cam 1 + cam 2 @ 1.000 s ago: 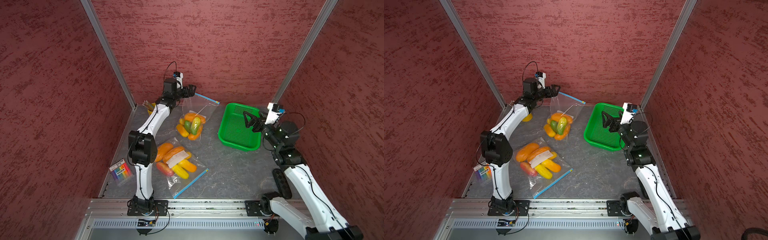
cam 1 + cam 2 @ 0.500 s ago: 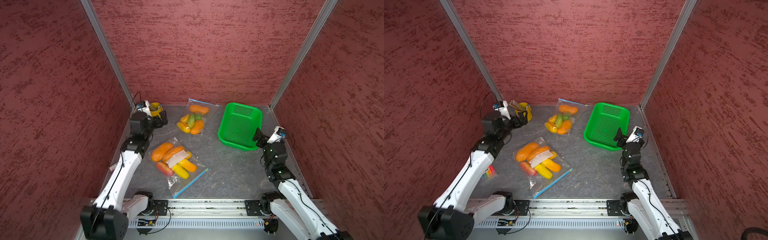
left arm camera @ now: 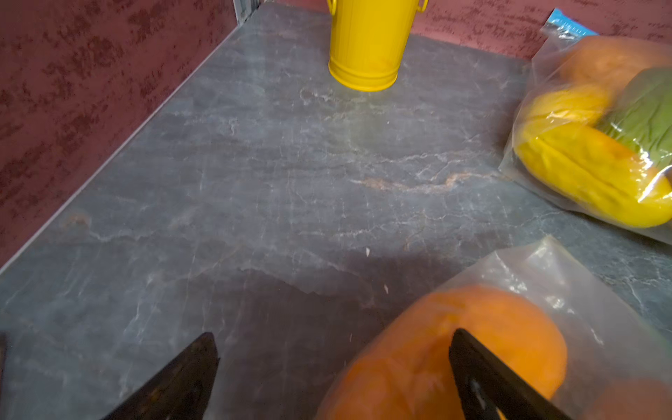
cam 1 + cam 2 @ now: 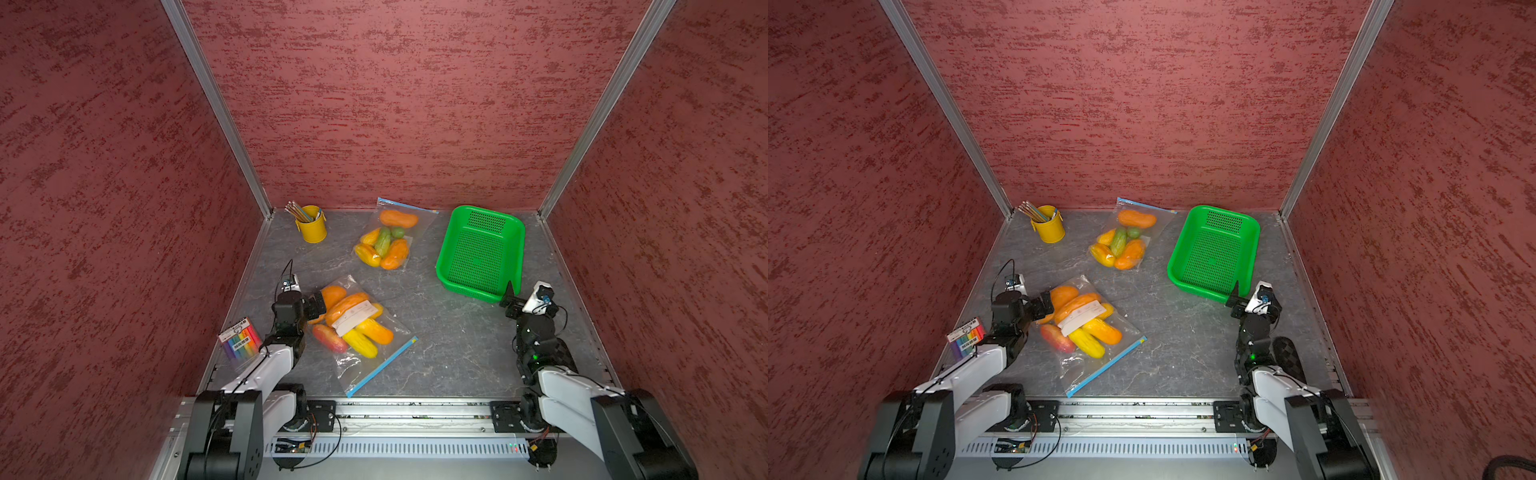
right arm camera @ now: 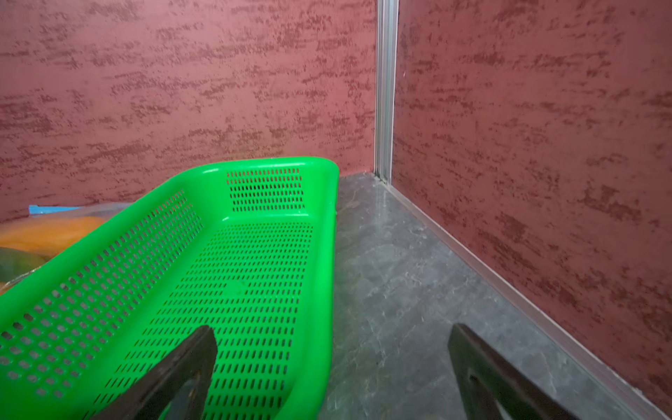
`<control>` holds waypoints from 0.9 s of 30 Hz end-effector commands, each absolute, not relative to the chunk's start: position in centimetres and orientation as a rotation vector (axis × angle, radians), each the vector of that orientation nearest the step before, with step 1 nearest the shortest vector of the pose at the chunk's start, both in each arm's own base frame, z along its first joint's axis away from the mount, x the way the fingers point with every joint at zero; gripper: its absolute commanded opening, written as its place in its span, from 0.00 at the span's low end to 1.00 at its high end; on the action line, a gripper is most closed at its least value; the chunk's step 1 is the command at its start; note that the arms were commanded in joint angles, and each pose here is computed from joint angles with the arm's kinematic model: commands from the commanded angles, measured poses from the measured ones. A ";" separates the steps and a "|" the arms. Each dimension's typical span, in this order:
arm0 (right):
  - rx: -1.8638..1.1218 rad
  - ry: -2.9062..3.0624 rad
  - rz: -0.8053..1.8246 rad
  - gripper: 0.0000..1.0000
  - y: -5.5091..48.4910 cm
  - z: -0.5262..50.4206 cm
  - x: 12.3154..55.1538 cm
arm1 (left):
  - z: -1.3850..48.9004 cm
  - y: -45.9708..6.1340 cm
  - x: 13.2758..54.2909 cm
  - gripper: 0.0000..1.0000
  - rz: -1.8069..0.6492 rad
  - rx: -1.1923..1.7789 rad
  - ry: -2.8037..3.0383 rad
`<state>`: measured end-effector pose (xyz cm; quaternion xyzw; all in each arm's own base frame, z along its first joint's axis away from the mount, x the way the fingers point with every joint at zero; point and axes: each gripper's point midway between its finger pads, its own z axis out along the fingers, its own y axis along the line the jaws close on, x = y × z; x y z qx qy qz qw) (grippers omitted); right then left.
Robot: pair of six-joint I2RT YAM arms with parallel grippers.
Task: Place the mango in a zip-top bag and seal the zipper
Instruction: Reset both arms
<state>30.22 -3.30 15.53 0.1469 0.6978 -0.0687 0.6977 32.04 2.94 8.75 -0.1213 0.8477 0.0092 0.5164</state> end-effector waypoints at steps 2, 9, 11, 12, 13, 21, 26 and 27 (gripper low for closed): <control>0.311 1.390 -0.132 0.99 -3.3 19.2 30.7 | 15.0 3.1 35.3 1.00 -0.100 -0.209 1.721; 0.203 1.398 -0.140 0.99 -2.5 17.6 33.5 | 12.9 0.6 37.6 1.00 -0.200 -0.026 1.662; 0.212 1.444 -0.142 0.99 -2.6 16.8 33.8 | 12.4 1.5 37.9 1.00 -0.139 -0.090 1.740; 0.206 1.451 -0.128 0.99 -2.6 16.8 34.1 | 12.2 1.2 38.1 1.00 -0.148 -0.078 1.743; 0.214 1.441 -0.134 0.99 -2.8 17.0 34.4 | 12.3 0.7 38.4 1.00 -0.168 -0.048 1.729; 0.258 1.513 -0.147 0.99 -3.6 15.9 36.2 | 11.5 0.1 40.1 1.00 -0.140 -0.024 1.826; 0.257 1.511 -0.145 0.99 -3.6 16.0 36.2 | 11.4 0.1 40.1 1.00 -0.141 -0.025 1.832; 0.258 1.509 -0.146 0.99 -3.6 16.0 36.2 | 11.4 0.0 40.1 1.00 -0.141 -0.025 1.836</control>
